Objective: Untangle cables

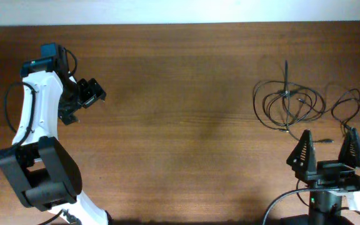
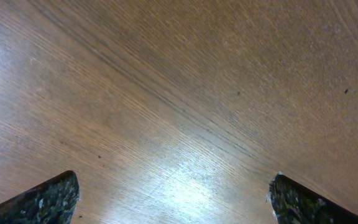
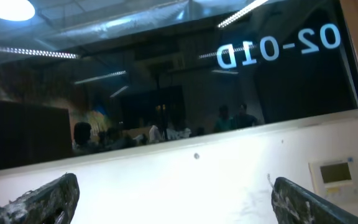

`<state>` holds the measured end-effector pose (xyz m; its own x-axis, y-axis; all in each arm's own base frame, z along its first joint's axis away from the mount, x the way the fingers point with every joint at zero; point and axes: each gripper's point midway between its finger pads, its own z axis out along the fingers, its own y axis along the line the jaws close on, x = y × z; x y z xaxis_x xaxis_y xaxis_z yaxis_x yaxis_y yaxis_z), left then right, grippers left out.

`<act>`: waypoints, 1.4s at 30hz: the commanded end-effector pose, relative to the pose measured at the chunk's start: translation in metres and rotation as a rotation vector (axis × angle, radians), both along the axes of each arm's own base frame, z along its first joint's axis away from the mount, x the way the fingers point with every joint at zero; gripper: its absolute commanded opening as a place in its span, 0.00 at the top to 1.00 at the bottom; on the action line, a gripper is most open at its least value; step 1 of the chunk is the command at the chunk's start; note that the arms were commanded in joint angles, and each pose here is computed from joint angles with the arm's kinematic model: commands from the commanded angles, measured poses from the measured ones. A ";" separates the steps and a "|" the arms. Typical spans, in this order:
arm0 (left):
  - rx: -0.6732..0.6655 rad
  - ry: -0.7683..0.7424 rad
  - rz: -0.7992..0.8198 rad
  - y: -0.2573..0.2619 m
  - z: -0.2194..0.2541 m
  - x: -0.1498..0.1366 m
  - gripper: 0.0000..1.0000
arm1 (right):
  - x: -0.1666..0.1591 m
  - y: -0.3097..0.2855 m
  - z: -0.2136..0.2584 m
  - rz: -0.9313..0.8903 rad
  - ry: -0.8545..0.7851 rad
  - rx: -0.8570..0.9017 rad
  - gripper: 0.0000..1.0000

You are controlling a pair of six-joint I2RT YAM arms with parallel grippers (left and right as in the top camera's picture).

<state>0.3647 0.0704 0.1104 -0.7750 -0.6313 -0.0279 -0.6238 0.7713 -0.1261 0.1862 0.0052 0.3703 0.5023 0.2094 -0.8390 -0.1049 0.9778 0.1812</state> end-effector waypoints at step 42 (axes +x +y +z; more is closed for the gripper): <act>-0.004 -0.007 -0.016 -0.001 0.002 0.002 0.01 | 0.059 0.010 -0.213 -0.003 0.606 -0.170 0.02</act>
<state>0.3647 0.0704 0.1104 -0.7750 -0.6313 -0.0279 -0.6238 0.7713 -0.1261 0.2457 0.0167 0.1598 -0.0689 0.0571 -0.9960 -0.0369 0.9975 0.0598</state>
